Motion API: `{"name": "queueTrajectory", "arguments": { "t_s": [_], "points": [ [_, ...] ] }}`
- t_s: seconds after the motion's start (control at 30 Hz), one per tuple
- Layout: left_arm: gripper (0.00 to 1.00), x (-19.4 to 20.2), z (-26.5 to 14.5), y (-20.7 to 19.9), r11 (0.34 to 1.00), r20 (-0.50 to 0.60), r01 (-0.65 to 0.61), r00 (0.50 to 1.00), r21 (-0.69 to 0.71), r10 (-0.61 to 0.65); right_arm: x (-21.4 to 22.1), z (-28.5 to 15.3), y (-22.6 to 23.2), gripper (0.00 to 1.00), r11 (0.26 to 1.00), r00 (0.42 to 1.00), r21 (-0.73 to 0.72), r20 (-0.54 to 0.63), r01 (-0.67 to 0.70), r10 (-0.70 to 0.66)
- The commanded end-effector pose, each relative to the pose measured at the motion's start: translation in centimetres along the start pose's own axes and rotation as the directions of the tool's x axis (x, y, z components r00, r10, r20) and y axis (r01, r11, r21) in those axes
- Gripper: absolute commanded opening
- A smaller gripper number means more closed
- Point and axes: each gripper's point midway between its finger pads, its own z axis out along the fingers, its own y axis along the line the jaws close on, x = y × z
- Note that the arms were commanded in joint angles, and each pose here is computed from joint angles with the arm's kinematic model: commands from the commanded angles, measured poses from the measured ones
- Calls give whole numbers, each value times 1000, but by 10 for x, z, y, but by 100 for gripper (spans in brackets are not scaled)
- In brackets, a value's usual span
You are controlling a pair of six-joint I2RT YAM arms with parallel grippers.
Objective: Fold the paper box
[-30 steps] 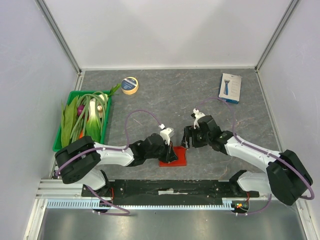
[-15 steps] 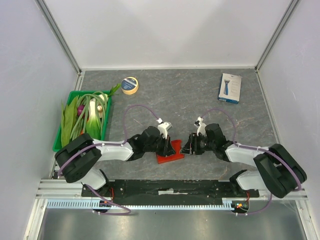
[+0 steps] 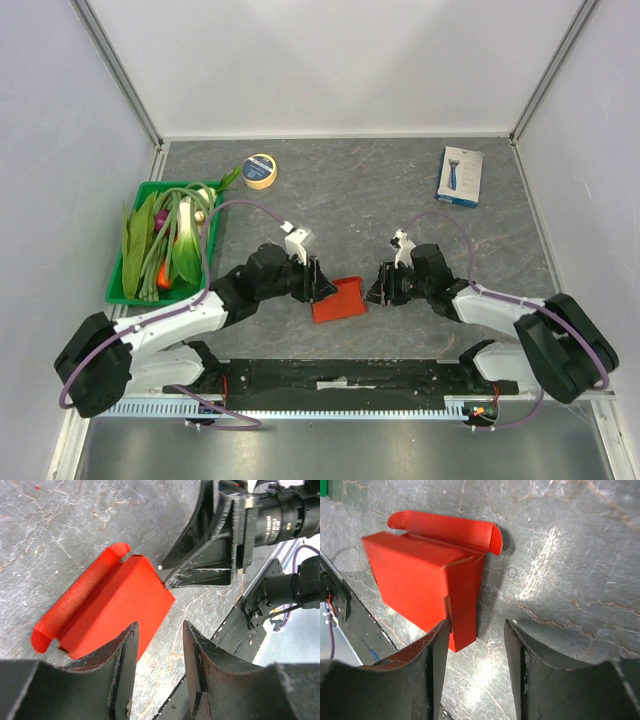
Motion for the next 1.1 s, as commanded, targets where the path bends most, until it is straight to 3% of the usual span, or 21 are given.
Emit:
{"name": "queueTrajectory", "arguments": {
  "t_s": [0.0,0.17,0.37,0.5,0.57,0.83,1.0,1.07],
  "points": [
    [47,2,-15,6,998,-22,51,998,-31,-52,-26,-13,10,57,996,993,22,77,85,-87],
    [54,12,-38,13,978,44,209,977,-18,-208,-33,-11,45,68,983,992,-149,74,109,-99],
    [66,22,-59,20,948,101,318,943,10,-317,-24,8,25,68,991,993,-75,22,113,-112],
    [82,36,-57,28,922,90,388,918,4,-387,-26,18,7,55,995,995,8,6,99,-99],
    [84,40,-54,33,900,100,435,895,8,-434,-26,21,-1,47,993,995,54,-6,105,-105],
    [87,37,-35,53,846,129,532,842,-30,-524,-5,23,-38,32,971,995,225,-65,86,-73],
    [88,35,-15,57,817,101,576,814,-25,-572,12,20,-51,24,963,997,264,-72,42,-23],
    [87,43,-8,62,777,83,626,779,-57,-622,13,21,-52,22,965,998,261,-62,25,-10]
  ]
}}
